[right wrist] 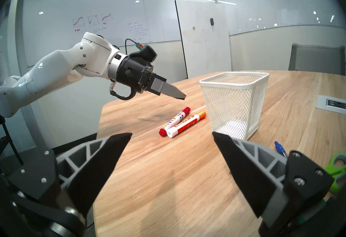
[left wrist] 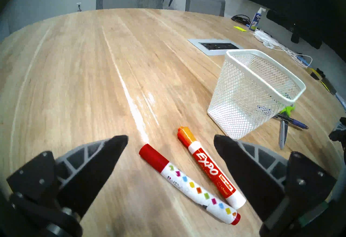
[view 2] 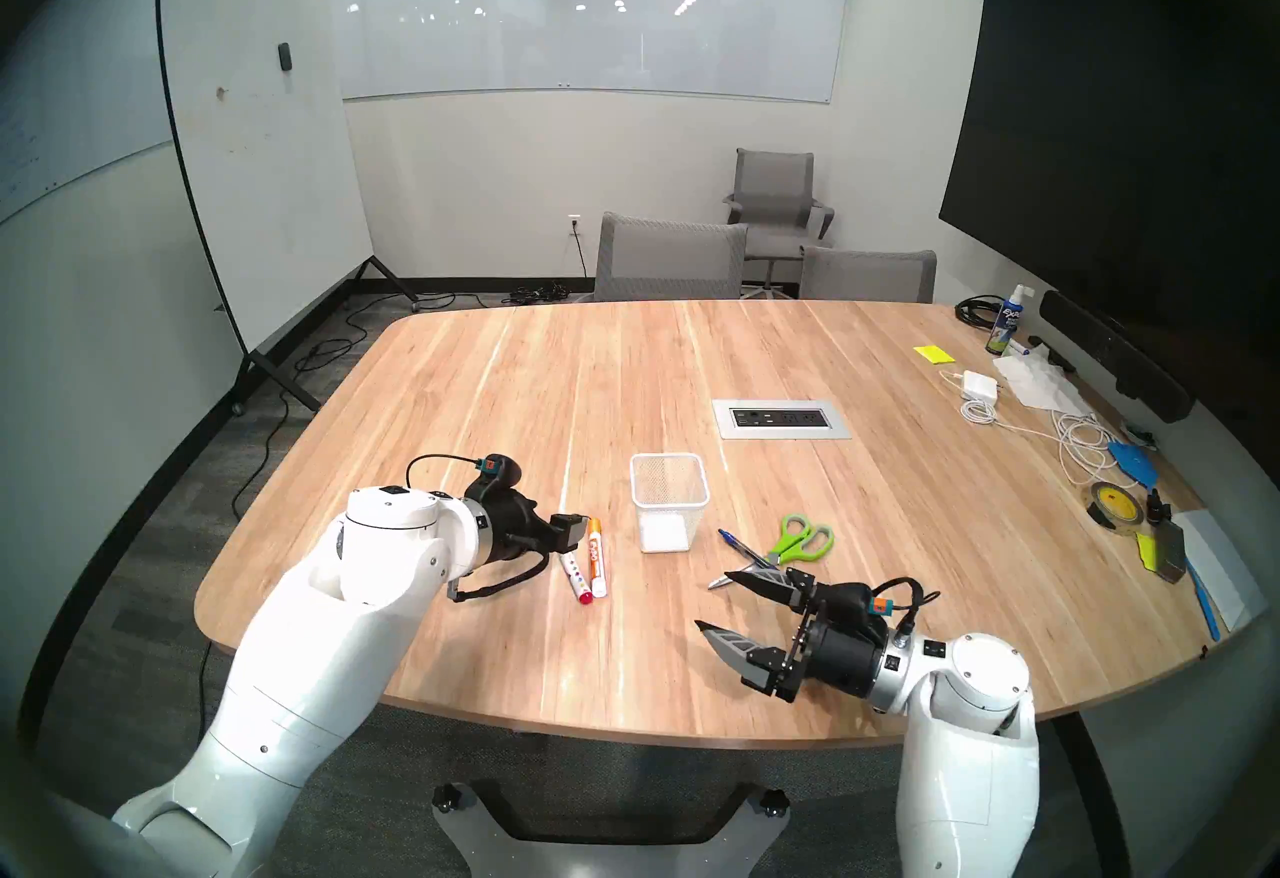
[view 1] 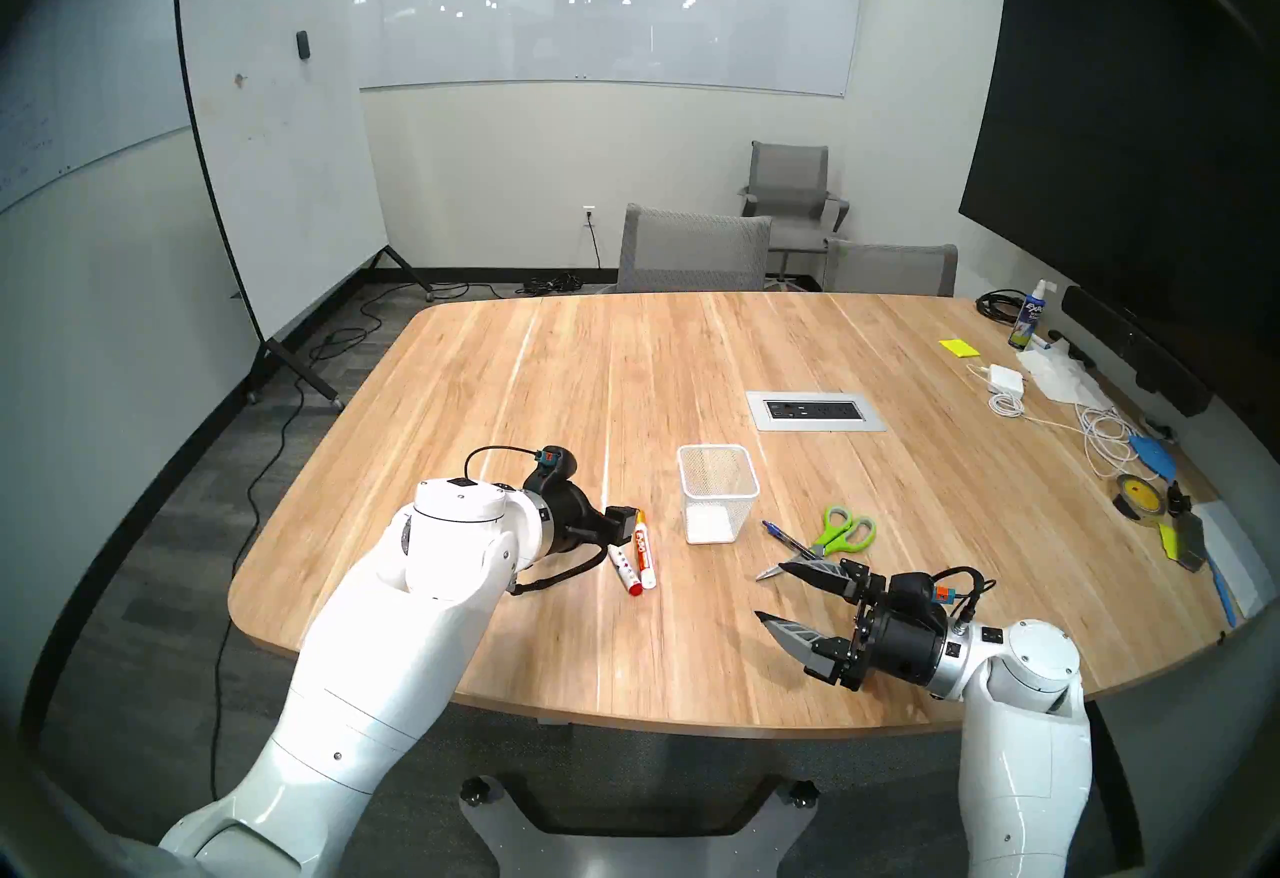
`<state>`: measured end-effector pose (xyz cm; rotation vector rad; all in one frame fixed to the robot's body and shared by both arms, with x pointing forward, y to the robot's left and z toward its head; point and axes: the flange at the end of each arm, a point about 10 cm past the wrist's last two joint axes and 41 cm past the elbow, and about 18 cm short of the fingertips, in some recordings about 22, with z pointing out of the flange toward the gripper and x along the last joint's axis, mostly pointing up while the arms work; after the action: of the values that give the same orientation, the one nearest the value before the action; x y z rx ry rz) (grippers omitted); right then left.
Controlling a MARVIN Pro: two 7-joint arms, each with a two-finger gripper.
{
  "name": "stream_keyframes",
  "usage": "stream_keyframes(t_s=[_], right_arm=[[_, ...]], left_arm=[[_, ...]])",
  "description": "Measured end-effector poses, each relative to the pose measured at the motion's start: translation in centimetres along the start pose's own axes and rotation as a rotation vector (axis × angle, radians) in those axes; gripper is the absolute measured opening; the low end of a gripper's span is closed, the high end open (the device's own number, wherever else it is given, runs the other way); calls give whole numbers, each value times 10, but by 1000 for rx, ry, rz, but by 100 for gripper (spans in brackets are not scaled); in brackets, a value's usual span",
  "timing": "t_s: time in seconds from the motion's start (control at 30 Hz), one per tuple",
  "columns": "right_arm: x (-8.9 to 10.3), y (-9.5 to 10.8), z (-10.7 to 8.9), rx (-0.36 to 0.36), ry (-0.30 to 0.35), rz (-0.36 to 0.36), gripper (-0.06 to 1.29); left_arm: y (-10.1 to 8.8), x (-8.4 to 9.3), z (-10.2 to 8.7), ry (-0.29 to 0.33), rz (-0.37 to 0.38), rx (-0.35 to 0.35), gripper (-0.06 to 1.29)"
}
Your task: Place the pen, the marker, and the scissors into the pen holder
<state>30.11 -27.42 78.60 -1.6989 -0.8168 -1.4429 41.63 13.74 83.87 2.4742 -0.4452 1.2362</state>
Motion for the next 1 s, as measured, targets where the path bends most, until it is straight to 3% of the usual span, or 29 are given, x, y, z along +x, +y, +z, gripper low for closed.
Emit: stream_keyframes(t_s=[0.4, 1.0], right_arm=[[0, 0, 0, 0, 0, 0, 124], [0, 0, 0, 0, 0, 0, 124]], left_arm=[[10, 5, -1, -2, -39, 48, 125], [23, -15, 7, -16, -88, 57, 125]])
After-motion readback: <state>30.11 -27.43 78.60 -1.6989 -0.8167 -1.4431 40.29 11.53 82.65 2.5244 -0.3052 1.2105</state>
